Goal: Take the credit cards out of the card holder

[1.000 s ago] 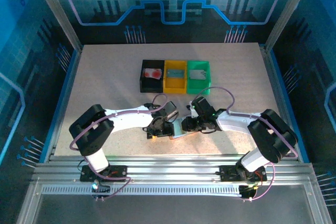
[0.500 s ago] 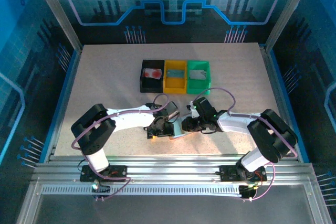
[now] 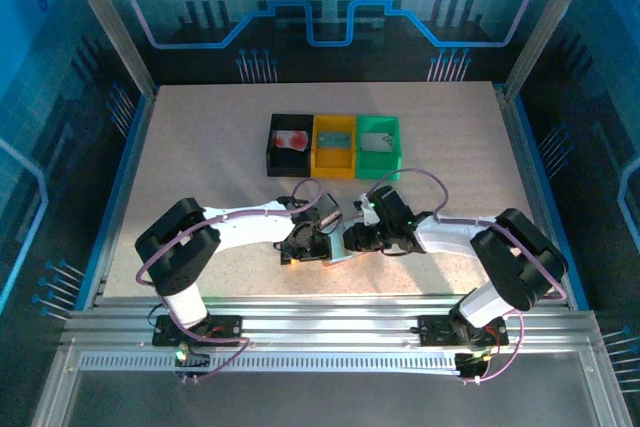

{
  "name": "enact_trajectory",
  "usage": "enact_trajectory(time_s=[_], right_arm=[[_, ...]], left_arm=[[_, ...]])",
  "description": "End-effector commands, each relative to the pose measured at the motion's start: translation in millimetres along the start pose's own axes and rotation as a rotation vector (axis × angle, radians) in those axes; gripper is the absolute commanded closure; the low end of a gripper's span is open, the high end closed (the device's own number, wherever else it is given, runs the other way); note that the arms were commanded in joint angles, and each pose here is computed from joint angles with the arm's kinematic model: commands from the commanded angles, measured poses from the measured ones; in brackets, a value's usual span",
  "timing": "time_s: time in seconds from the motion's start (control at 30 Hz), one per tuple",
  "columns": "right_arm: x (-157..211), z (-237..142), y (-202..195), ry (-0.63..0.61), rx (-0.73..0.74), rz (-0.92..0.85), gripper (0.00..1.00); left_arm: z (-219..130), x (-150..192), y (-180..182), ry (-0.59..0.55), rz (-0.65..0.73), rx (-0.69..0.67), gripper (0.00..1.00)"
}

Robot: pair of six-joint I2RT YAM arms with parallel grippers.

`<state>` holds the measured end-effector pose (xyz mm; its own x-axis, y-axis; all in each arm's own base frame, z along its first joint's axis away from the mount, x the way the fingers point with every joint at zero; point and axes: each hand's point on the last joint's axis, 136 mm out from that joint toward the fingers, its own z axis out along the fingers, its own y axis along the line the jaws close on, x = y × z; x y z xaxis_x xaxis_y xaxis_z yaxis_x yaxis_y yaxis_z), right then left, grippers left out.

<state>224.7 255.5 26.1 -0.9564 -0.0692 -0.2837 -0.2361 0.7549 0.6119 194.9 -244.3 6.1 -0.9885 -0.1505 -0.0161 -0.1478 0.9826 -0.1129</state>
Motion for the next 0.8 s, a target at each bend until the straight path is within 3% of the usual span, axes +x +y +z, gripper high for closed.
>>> enact_trajectory(time_s=[0.0, 0.2, 0.4, 0.57, 0.77], right_arm=[[1, -9, 3, -0.014, 0.005, -0.009, 0.78], [-3, -25, 1, -0.04, 0.105, -0.052, 0.69], [-3, -33, 6, -0.046, 0.218, -0.107, 0.54], [-1, -30, 12, -0.043, 0.244, -0.119, 0.49], [4, -23, 20, -0.037, 0.276, -0.15, 0.42]], left_arm=[[47, 20, -13, 0.075, 0.042, 0.073, 0.27], [35, 15, -14, 0.033, 0.047, 0.099, 0.28], [13, 6, -14, -0.062, 0.04, 0.16, 0.28], [-14, -4, -15, -0.175, 0.029, 0.247, 0.27], [-33, -8, 4, -0.26, 0.006, 0.249, 0.27]])
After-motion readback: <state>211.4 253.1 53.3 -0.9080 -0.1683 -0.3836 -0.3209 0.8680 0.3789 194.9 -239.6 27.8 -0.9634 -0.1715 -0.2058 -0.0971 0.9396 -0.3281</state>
